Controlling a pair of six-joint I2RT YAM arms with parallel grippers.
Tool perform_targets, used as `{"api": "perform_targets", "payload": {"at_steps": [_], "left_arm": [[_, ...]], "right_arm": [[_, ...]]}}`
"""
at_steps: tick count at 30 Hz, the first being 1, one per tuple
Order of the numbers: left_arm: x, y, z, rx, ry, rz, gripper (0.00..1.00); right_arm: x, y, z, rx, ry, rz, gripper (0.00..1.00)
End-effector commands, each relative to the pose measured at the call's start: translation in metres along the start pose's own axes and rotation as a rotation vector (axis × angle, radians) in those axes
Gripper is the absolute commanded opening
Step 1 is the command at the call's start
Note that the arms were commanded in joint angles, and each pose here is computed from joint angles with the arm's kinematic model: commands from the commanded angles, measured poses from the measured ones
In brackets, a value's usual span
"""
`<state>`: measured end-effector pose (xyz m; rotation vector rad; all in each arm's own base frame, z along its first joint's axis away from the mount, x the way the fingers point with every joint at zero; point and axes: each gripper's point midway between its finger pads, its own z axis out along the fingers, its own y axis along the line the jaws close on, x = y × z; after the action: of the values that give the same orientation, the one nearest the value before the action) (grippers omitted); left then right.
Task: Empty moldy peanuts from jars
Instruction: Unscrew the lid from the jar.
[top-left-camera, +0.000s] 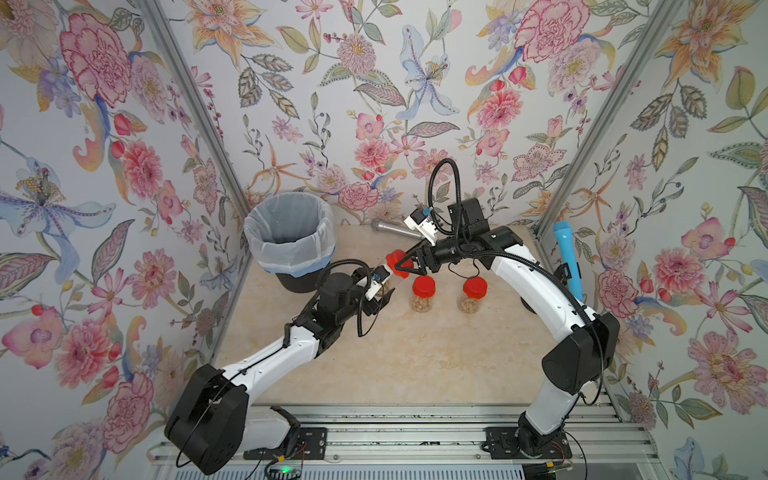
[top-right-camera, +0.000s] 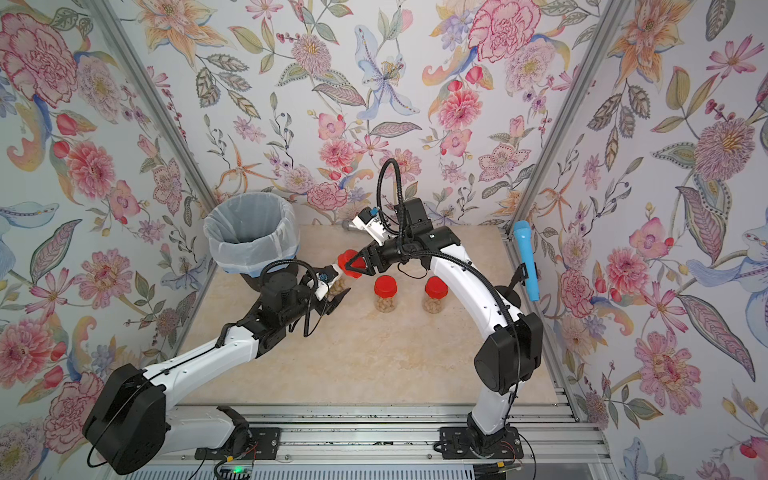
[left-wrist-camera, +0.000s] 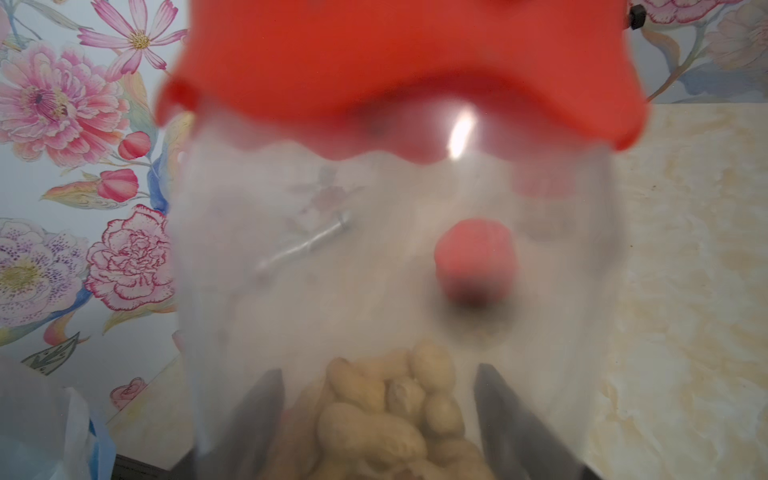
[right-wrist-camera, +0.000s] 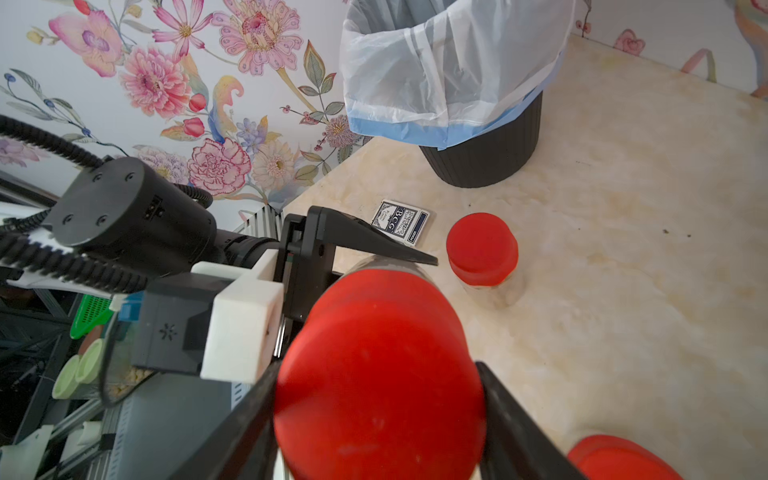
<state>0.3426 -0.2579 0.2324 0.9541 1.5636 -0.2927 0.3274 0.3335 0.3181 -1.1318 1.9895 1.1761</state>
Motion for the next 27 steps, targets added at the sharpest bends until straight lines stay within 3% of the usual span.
{"api": "perform_targets", "payload": {"at_steps": [1, 7, 13, 20, 27], "left_arm": [[-0.077, -0.024, -0.014, 0.171, -0.245, 0.044, 0.3], [-0.078, -0.029, -0.017, 0.204, -0.25, 0.043, 0.29], [-0.074, -0.031, -0.017, 0.206, -0.236, 0.048, 0.27], [-0.07, -0.023, -0.016, 0.154, -0.221, 0.056, 0.27], [-0.066, -0.016, -0.016, 0.11, -0.214, 0.063, 0.27]], "right_arm": [[0.017, 0.051, 0.013, -0.236, 0.079, -0.093, 0.48], [0.025, 0.051, 0.018, -0.24, 0.13, -0.112, 0.51], [0.024, 0.051, 0.017, -0.219, 0.138, -0.131, 0.6], [0.019, 0.049, 0.016, -0.208, 0.132, -0.142, 0.73], [0.019, 0.048, 0.015, -0.204, 0.129, -0.139, 0.79]]}}
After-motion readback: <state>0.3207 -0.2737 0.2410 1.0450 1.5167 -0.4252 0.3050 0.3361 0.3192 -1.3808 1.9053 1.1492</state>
